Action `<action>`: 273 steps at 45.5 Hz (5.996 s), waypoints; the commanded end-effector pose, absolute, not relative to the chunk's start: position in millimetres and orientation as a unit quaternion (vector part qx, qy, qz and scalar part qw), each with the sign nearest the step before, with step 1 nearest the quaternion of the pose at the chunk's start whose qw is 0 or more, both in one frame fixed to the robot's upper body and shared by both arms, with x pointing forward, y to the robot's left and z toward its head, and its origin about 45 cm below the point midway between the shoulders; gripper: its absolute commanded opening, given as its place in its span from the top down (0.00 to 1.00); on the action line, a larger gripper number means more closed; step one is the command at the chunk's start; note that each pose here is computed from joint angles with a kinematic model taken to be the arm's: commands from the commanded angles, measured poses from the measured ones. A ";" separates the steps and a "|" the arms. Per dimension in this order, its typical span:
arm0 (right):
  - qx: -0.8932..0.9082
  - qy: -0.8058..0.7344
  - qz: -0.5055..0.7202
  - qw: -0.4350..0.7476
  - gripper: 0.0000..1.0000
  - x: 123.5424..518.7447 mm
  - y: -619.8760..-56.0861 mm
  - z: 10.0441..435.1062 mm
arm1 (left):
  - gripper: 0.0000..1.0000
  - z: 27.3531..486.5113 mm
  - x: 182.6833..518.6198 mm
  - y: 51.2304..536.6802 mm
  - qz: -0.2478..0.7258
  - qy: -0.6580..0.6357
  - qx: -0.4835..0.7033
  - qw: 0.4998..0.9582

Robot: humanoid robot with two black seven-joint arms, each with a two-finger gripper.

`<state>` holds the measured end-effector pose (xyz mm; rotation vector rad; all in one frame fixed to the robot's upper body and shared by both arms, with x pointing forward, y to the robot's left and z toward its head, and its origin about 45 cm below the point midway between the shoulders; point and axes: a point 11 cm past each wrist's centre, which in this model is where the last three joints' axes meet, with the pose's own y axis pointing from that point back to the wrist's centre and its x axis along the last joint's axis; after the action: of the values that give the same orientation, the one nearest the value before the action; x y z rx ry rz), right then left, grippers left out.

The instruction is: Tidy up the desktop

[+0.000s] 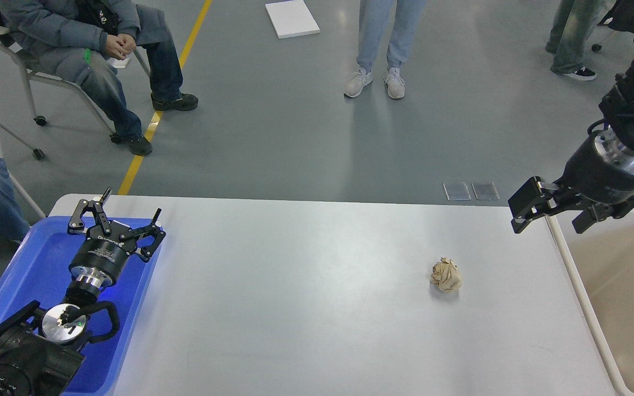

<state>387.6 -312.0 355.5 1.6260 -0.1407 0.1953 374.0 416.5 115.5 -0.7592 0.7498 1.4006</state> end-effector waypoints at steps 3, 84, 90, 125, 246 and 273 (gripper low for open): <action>0.724 -0.071 0.091 0.680 0.00 392.7 -313.8 357.7 | 0.00 115.5 374.0 416.6 0.613 0.328 -0.333 0.637; 0.748 -0.124 0.132 0.639 0.00 447.8 -255.0 179.5 | 0.00 115.4 374.0 416.4 0.613 0.329 -0.332 0.637; 0.748 -0.120 0.128 0.640 0.00 439.9 -253.8 162.0 | 0.00 115.4 374.0 416.4 0.613 0.329 -0.332 0.637; 0.753 -0.139 0.117 0.632 0.00 421.8 -261.5 100.7 | 0.00 115.4 374.0 416.4 0.613 0.329 -0.332 0.637; 0.731 -0.098 0.214 0.640 1.00 437.4 -322.5 259.1 | 0.00 115.5 374.0 416.6 0.613 0.328 -0.333 0.637; 0.722 -0.079 0.191 0.661 1.00 424.7 -320.9 394.9 | 0.00 115.3 374.0 416.2 0.613 0.328 -0.331 0.638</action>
<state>434.7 -325.5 342.0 1.6334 -0.1983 0.4569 374.0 416.4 115.4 -0.7584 0.7498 1.4004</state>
